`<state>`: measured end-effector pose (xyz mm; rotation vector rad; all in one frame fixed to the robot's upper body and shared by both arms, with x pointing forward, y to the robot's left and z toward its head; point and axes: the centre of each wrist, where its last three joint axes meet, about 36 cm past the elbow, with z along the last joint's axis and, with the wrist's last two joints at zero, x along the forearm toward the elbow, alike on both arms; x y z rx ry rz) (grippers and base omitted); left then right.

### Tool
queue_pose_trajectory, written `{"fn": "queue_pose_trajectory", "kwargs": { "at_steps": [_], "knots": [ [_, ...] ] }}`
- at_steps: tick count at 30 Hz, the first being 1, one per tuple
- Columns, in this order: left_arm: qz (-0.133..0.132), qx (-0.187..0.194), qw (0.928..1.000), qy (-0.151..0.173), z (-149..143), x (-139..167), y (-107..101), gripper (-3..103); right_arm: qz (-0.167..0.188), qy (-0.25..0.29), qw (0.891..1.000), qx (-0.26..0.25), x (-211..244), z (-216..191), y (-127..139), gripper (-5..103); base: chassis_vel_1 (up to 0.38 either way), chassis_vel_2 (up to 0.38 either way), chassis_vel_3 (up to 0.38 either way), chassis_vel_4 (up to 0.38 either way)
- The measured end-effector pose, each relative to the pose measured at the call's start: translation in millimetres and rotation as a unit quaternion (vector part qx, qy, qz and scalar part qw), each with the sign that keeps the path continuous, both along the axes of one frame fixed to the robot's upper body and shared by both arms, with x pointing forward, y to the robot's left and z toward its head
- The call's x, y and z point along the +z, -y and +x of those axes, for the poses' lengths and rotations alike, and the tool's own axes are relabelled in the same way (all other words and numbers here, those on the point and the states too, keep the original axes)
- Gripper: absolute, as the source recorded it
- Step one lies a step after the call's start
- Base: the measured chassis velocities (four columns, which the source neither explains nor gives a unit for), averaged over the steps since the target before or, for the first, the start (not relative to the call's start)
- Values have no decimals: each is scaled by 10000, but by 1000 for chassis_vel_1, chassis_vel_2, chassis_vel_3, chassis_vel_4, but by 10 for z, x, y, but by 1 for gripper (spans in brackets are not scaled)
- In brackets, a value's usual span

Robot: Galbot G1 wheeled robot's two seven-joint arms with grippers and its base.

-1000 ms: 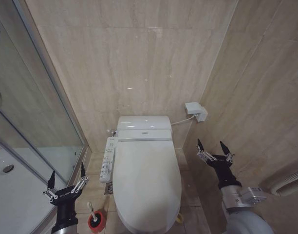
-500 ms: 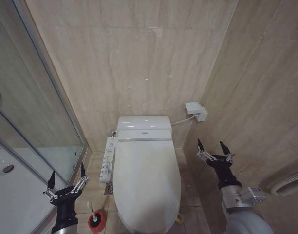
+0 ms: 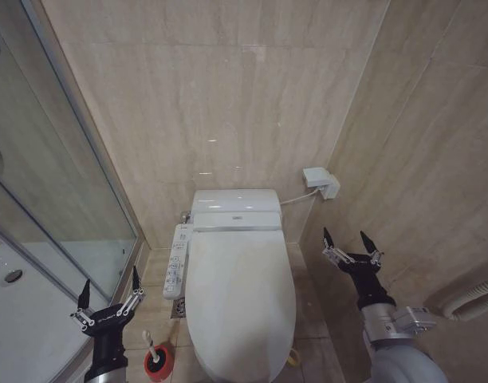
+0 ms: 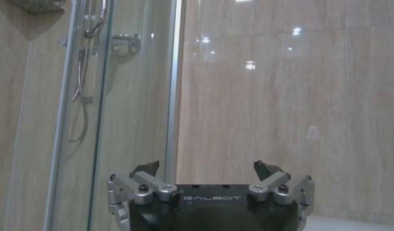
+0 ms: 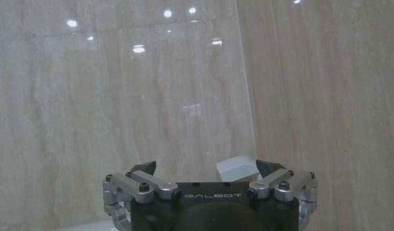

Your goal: Open the toilet lid, clean the toilet bowl with a toilet brush, close the toilet lid, and flush.

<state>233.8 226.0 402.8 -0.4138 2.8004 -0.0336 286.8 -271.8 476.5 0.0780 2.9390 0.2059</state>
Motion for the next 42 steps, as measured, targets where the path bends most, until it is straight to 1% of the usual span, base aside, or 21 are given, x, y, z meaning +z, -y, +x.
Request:
{"fn": "queue_pose_trajectory", "kwargs": {
  "at_steps": [1, 4, 6, 7, 8, 11, 12, 15, 20, 23, 24, 25, 26, 27, 28, 32, 36, 37, 39, 40, 42],
  "knots": [
    [0, -8, 10000, -27, 11, 8, -5, 96, 0, 0, 10000, 0, 0, 0, 0, 100, 0, 0, 0, 0],
    [-2, -48, 9999, -118, 72, 53, -35, 96, 0, 0, 10000, 0, 0, 0, 0, 100, 0, 0, 0, 0],
    [-20, -124, 9995, -291, 173, 139, -86, 96, 0, 0, 10000, 0, 0, 0, 0, 100, 0, 0, 0, 0],
    [-25, -163, 9992, -368, 216, 177, -109, 100, 0, 0, 10000, 0, 0, 0, 0, 100, 0, 0, 0, 0],
    [-25, -163, 9992, -368, 216, 177, -109, 100, 0, 0, 10000, 0, 0, 0, 0, 100, 0, 0, 0, 0],
    [-63, -294, 9978, -599, 345, 302, -176, 100, 0, 0, 10000, 0, 0, 0, 0, 100, 0, 0, 0, 0],
    [-63, -294, 9978, -599, 345, 302, -176, 100, 0, 0, 10000, 0, 0, 0, 0, 100, 0, 0, 0, 0],
    [-107, -438, 9956, -823, 458, 428, -241, 100, 0, 0, 10000, 0, 0, 0, 0, 100, 0, 0, 0, 0],
    [-160, -604, 9926, -1039, 566, 566, -303, 100, 0, 0, 10000, -1, 0, 0, 0, 100, 0, 0, 0, 0],
    [-212, -782, 9889, -1244, 661, 704, -363, 100, 0, 0, 10000, 0, 0, 0, 0, 100, 0, 0, 0, 0],
    [-212, -782, 9889, -1244, 661, 704, -363, 100, 0, 0, 10000, 0, 0, 0, 0, 100, 0, 0, 0, 0],
    [-149, -901, 9872, -1310, 711, 767, -410, 100, 0, 0, 10000, 0, 0, 0, 0, 100, 0, 0, 0, 0],
    [-10, -971, 9870, -1284, 767, 826, -475, 100, -1, 0, 10000, 0, 0, 0, 0, 100, 0, 0, 0, 0],
    [-10, -971, 9870, -1284, 767, 826, -475, 100, -1, 0, 10000, 0, 0, 0, 0, 100, 0, 0, 0, 0],
    [127, -1018, 9871, -1229, 820, 880, -533, 100, 0, -1, 10000, -1, 0, 0, 0, 100, 0, 0, 0, 0],
    [180, -1032, 9870, -1222, 860, 882, -557, 100, -1, 0, 10000, 0, 0, 0, 0, 100, 0, 0, 0, 0],
    [198, -998, 9885, -1116, 892, 826, -587, 100, 0, 1, 10000, 0, 0, 0, 0, 100, 0, 0, 0, 0],
    [209, -986, 9892, -1067, 903, 800, -596, 100, 0, 0, 10000, 0, 0, 0, 0, 100, 0, 0, 0, 0],
    [367, -908, 9917, -836, 975, 619, -663, 100, 0, 0, 10000, 0, 0, 0, 0, 100, 0, 0, 0, 0],
    [367, -908, 9917, -836, 975, 619, -663, 100, 0, 0, 10000, 0, 0, 0, 0, 100, 0, 0, 0, 0],
    [551, -864, 9920, -735, 1012, 456, -720, 100, 0, 0, 10000, 0, 0, 0, 0, 100, 0, 0, 0, 0]
  ]
}}
